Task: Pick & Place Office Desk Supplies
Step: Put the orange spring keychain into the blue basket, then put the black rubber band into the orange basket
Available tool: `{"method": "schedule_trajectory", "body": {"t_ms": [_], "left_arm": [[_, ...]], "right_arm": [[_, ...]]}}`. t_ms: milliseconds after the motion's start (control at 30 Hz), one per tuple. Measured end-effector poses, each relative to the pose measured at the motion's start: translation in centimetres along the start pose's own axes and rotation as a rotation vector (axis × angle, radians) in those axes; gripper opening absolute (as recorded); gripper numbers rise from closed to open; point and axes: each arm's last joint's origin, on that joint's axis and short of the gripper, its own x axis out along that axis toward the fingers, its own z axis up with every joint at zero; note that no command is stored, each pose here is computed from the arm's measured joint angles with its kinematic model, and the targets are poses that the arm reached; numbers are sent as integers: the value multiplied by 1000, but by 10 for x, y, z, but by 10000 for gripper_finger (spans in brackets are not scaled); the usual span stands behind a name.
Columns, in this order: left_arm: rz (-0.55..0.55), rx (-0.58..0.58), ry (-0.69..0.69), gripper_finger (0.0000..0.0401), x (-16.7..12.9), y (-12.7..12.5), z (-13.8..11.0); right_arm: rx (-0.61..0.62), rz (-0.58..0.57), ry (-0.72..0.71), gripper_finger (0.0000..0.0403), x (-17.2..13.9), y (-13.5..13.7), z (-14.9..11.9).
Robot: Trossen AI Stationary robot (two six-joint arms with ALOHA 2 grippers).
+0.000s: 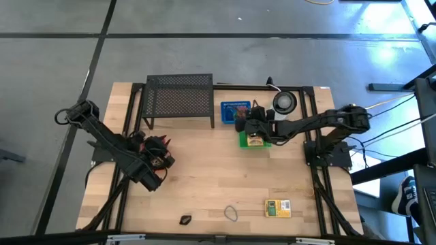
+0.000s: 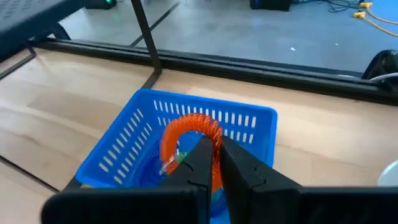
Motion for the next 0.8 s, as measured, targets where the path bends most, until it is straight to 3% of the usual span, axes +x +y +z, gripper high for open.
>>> {"method": "schedule_trajectory", "body": {"t_ms": [267, 500, 800], "left_arm": [[1, 35, 1, 98, 0, 0, 0], [1, 34, 3, 98, 0, 0, 0], [1, 31, 4, 98, 0, 0, 0]], "right_arm": [[-93, -32, -21, 22, 13, 11, -8], [-141, 9, 10, 25, 17, 18, -5], [-121, 59, 86, 80, 27, 13, -2]]}}
